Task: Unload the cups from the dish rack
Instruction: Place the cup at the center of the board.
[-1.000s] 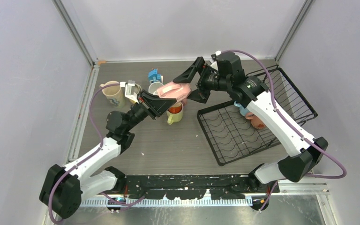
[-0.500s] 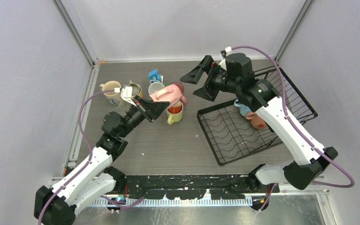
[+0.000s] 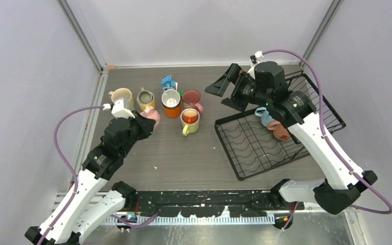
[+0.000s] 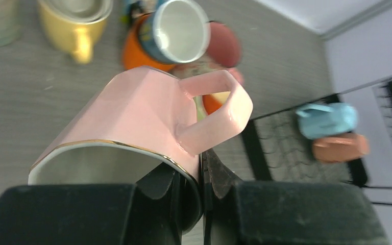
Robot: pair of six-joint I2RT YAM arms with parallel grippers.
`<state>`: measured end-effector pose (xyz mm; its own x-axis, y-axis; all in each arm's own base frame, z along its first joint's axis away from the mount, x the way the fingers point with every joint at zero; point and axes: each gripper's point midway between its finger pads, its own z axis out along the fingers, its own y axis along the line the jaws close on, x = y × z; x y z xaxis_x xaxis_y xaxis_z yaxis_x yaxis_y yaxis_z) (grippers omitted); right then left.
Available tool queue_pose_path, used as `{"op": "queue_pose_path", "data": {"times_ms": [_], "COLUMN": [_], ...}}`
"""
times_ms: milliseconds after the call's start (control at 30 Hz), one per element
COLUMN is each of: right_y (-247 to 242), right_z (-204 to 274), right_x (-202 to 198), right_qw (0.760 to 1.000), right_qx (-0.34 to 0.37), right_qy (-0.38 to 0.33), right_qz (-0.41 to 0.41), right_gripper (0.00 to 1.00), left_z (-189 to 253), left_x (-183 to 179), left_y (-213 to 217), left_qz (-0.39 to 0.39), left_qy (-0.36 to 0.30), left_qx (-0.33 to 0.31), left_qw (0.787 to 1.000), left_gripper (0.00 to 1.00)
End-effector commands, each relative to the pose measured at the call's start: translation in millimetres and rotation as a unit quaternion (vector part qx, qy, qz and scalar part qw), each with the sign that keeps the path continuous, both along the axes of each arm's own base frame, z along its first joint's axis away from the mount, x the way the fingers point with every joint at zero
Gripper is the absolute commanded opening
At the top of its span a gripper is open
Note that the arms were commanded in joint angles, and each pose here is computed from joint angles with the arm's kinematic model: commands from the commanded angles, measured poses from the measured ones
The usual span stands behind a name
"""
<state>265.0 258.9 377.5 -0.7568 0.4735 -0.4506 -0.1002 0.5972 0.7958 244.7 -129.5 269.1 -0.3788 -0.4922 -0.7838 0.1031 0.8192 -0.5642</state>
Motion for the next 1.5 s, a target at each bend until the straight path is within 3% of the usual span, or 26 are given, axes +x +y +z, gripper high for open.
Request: {"op": "queue_pose_path", "data": {"times_ms": [0, 400, 933, 1467], "right_y": [-8, -15, -30, -32], "right_z": [15, 10, 8, 2], "right_x": [-2, -10, -22, -25], "right_qw": [0.999, 0.999, 0.999, 0.999], "right_qx": [-0.006, -0.009, -0.019, -0.018], "right_qy": [-0.04, -0.039, -0.042, -0.037], "right_qz": [-0.006, -0.009, -0.021, -0.024], "right_gripper": [1.0, 1.0, 1.0, 1.0], "left_z": [-14, -58, -115, -130], "left_x": [-2, 27, 84, 109], "left_y": [45, 67, 86, 91], "left_qz": [0.106, 0.13, 0.121, 0.127], "left_qy": [0.071, 0.188, 0.283, 0.302], "left_qx": [0.08, 0.185, 0.15, 0.171], "left_qw": [0.989, 0.956, 0.94, 0.929], "left_gripper": [0.0, 0.0, 0.0, 0.0]}}
